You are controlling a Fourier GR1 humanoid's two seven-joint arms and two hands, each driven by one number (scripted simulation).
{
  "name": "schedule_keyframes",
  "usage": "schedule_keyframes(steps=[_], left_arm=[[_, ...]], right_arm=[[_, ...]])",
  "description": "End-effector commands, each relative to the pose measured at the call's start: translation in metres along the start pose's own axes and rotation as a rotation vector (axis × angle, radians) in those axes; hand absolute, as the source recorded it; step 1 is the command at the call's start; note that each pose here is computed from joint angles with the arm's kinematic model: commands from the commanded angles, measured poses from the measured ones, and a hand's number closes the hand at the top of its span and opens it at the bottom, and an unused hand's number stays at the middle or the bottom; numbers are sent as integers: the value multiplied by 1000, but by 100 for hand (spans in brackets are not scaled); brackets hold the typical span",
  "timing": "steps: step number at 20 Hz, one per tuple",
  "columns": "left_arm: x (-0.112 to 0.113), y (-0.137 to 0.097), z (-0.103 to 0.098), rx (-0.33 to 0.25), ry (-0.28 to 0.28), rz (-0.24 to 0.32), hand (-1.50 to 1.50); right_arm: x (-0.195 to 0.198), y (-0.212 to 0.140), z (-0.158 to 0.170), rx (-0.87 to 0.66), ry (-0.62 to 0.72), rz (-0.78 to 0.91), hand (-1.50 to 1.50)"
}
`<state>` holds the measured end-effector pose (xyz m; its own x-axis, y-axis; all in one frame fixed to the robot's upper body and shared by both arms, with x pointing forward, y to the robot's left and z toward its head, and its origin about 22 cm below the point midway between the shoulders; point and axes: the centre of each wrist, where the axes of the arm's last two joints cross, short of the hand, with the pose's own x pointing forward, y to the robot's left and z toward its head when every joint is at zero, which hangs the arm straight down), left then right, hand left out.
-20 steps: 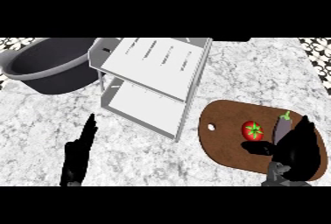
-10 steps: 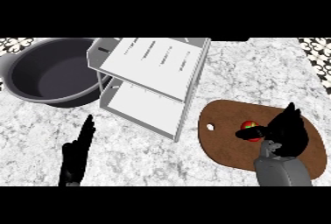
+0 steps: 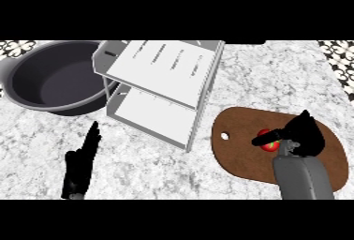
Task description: Pick the tomato from the cutting board and place it in the tiered basket
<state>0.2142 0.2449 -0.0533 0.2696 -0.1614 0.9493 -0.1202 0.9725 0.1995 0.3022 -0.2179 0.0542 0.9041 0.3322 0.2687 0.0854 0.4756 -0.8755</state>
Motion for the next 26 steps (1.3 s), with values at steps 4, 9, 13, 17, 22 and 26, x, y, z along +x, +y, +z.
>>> schedule_keyframes(steps=[4, 9, 13, 17, 22, 26], left_arm=[[-4, 9, 7, -21, -9, -8, 0], [-7, 5, -1, 9, 7, 3, 0], [6, -5, -1, -30, 6, 15, 0], [0, -8, 2, -17, -5, 4, 0], [-9, 2, 6, 22, -16, 11, 0], [5, 14, -5, 15, 11, -2, 0]], right_arm=[[18, -2, -4, 48, 238, 65, -150], [10, 10, -6, 106, 247, 67, -150], [14, 12, -16, 132, 287, 47, -150], [19, 10, -15, 161, 276, 31, -150], [7, 16, -20, 161, 293, 22, -150], [-17, 40, -21, 156, 284, 25, 150]])
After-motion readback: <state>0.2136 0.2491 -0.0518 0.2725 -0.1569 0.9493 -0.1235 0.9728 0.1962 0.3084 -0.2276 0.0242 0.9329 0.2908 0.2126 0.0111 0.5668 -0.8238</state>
